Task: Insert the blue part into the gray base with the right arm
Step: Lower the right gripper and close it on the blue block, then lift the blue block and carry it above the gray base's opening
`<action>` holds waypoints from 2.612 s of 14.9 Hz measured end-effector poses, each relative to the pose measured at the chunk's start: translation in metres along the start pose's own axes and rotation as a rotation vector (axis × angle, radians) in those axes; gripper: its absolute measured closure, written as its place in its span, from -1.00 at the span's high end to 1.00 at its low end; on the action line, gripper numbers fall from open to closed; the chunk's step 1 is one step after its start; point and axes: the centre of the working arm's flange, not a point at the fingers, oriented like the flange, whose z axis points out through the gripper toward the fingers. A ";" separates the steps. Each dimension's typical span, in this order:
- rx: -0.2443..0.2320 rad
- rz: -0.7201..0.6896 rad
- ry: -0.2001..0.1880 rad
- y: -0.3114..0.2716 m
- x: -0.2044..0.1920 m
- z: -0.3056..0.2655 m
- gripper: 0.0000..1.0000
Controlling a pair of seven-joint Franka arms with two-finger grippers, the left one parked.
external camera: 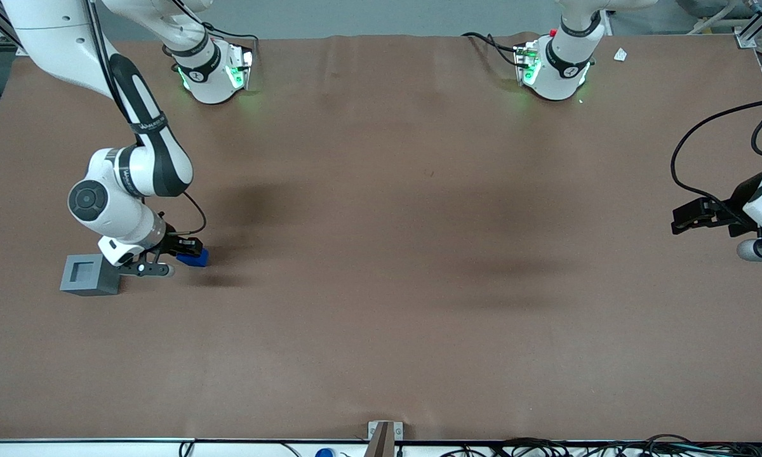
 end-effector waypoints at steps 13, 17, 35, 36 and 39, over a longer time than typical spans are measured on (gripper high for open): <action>-0.003 0.012 -0.043 0.005 0.018 -0.044 0.01; 0.000 0.034 -0.035 0.020 0.031 -0.093 0.01; 0.000 0.016 0.004 0.215 0.059 -0.152 0.01; -0.001 0.017 0.002 0.220 0.062 -0.148 0.01; -0.001 0.012 -0.004 0.229 0.070 -0.138 0.01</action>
